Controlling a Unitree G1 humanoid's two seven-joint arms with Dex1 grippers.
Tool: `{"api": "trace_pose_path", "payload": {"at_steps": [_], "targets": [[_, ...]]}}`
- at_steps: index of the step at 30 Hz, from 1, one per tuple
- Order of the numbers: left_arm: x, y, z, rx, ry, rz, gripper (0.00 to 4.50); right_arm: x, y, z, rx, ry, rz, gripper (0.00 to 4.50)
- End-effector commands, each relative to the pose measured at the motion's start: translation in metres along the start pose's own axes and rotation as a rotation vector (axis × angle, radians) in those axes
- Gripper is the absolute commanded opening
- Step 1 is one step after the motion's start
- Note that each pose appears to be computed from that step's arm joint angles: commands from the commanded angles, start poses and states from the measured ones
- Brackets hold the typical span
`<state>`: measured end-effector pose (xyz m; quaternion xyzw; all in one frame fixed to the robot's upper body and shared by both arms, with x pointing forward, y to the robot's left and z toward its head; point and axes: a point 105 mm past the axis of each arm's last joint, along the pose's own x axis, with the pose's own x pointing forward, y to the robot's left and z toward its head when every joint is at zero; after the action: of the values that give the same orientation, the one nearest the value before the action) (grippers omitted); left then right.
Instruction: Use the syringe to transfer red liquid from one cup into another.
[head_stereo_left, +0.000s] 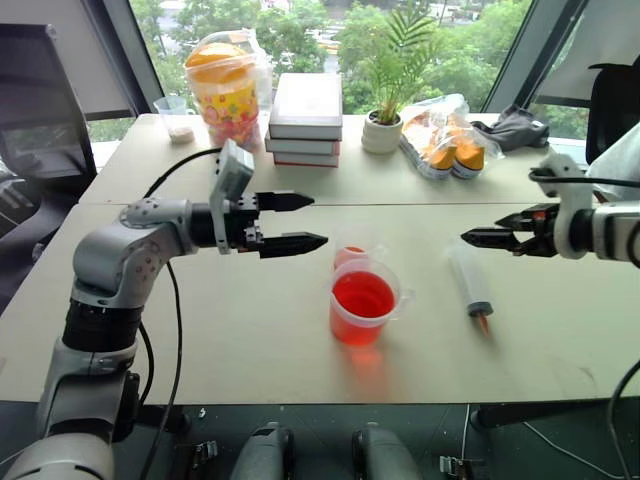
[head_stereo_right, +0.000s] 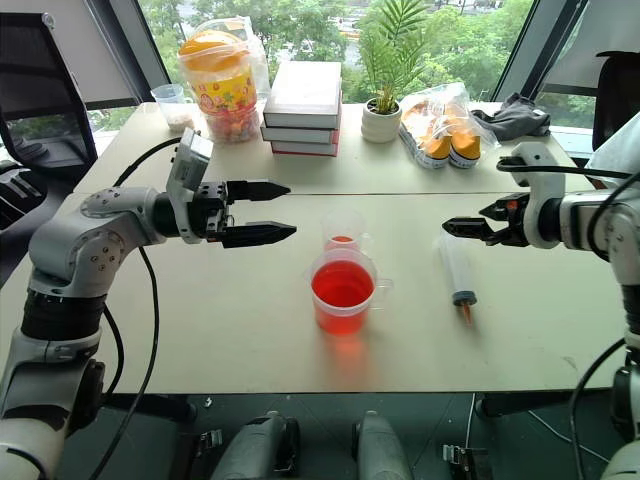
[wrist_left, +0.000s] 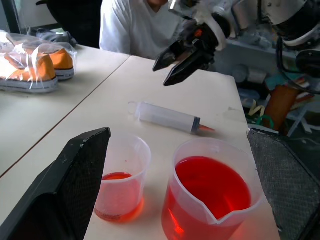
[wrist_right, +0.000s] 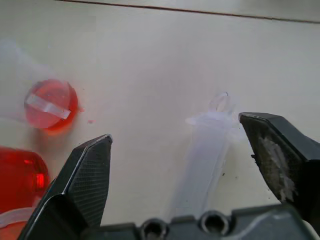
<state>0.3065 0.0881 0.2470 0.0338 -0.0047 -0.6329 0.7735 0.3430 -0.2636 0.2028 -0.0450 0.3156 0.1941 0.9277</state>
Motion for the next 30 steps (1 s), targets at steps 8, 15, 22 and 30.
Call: {"api": "trace_pose_path", "payload": {"at_steps": [8,15,22,30], "targets": [[0.002,-0.004,0.006,0.049,-0.040,0.033,4.50,0.035,-0.027,-0.023,0.088,0.236,-0.105,4.47],[0.002,-0.006,0.006,0.043,-0.050,0.042,4.50,0.062,-0.023,-0.035,0.044,0.317,-0.084,4.23],[0.000,-0.007,0.006,0.040,-0.057,0.058,4.50,0.068,-0.023,-0.039,0.003,0.359,-0.076,1.42],[-0.002,-0.002,0.010,0.042,-0.050,0.058,4.50,0.028,-0.015,0.041,-0.043,0.006,-0.029,1.41]]}}
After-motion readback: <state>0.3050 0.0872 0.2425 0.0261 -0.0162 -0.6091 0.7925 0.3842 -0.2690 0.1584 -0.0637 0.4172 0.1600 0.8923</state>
